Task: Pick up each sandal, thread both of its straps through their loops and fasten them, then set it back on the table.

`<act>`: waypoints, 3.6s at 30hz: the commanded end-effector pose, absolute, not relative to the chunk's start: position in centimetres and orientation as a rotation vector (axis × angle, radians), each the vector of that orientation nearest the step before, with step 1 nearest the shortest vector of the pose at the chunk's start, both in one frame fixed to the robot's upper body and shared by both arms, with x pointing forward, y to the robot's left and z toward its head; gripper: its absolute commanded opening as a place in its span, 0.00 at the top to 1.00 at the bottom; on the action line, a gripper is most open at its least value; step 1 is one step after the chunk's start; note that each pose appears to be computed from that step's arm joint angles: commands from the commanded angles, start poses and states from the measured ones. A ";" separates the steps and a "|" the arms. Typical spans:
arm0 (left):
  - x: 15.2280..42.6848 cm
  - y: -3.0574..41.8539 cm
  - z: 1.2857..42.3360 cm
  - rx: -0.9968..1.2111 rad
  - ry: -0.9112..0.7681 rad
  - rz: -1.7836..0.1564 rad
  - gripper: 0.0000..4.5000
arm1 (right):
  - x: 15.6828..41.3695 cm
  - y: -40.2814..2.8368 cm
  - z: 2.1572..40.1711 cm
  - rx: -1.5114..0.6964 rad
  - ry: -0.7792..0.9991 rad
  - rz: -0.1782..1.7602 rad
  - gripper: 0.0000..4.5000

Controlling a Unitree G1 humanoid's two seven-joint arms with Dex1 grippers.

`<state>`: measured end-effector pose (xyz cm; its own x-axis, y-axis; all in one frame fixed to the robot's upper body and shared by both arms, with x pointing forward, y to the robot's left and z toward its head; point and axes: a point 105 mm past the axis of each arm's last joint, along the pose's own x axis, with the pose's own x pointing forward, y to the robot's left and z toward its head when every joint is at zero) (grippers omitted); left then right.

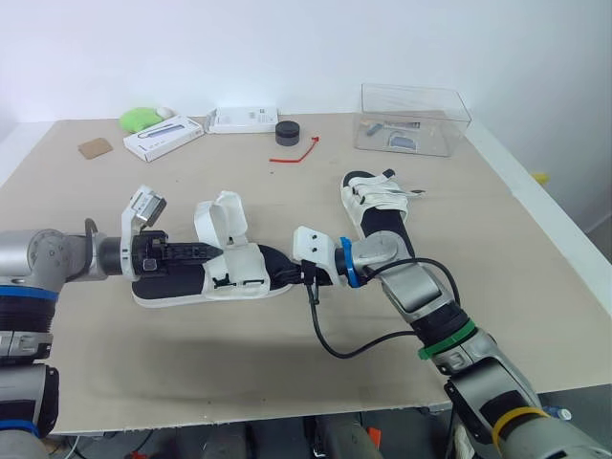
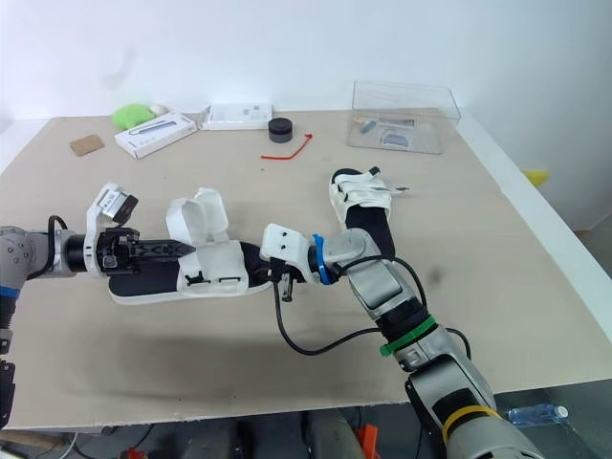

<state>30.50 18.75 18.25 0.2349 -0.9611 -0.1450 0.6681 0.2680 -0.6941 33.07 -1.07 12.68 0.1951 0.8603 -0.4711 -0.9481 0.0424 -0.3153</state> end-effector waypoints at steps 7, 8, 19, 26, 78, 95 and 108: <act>30.6 18.6 19.6 -0.536 0.600 -1.231 0.99 | 32.9 -0.9 13.1 -0.652 0.149 1.398 1.00; 30.6 18.6 19.4 -0.529 0.607 -1.233 0.99 | 32.9 -0.9 13.1 -0.653 0.150 1.397 1.00; 30.4 18.8 18.6 -0.497 0.646 -1.231 0.99 | 32.8 -0.9 13.1 -0.654 0.153 1.401 1.00; 31.0 19.4 18.6 -0.477 0.622 -1.209 0.99 | 32.8 -0.9 13.1 -0.655 0.153 1.401 1.00; 30.8 17.6 19.8 -0.335 0.590 -1.325 0.99 | 32.4 -0.9 12.9 -0.655 0.158 1.409 1.00; 30.7 18.8 16.8 -0.251 0.659 -1.243 0.99 | 32.4 -0.6 12.8 -0.654 0.157 1.416 1.00; 29.7 17.5 17.8 -0.252 0.617 -1.298 0.99 | 32.5 -0.7 12.8 -0.656 0.158 1.416 1.00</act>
<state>30.15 17.88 16.89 0.1468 -0.9397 -0.3088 0.8042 0.2952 -0.5159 32.78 -0.96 12.75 0.1897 0.8614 -0.4712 -0.9479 0.0355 -0.3166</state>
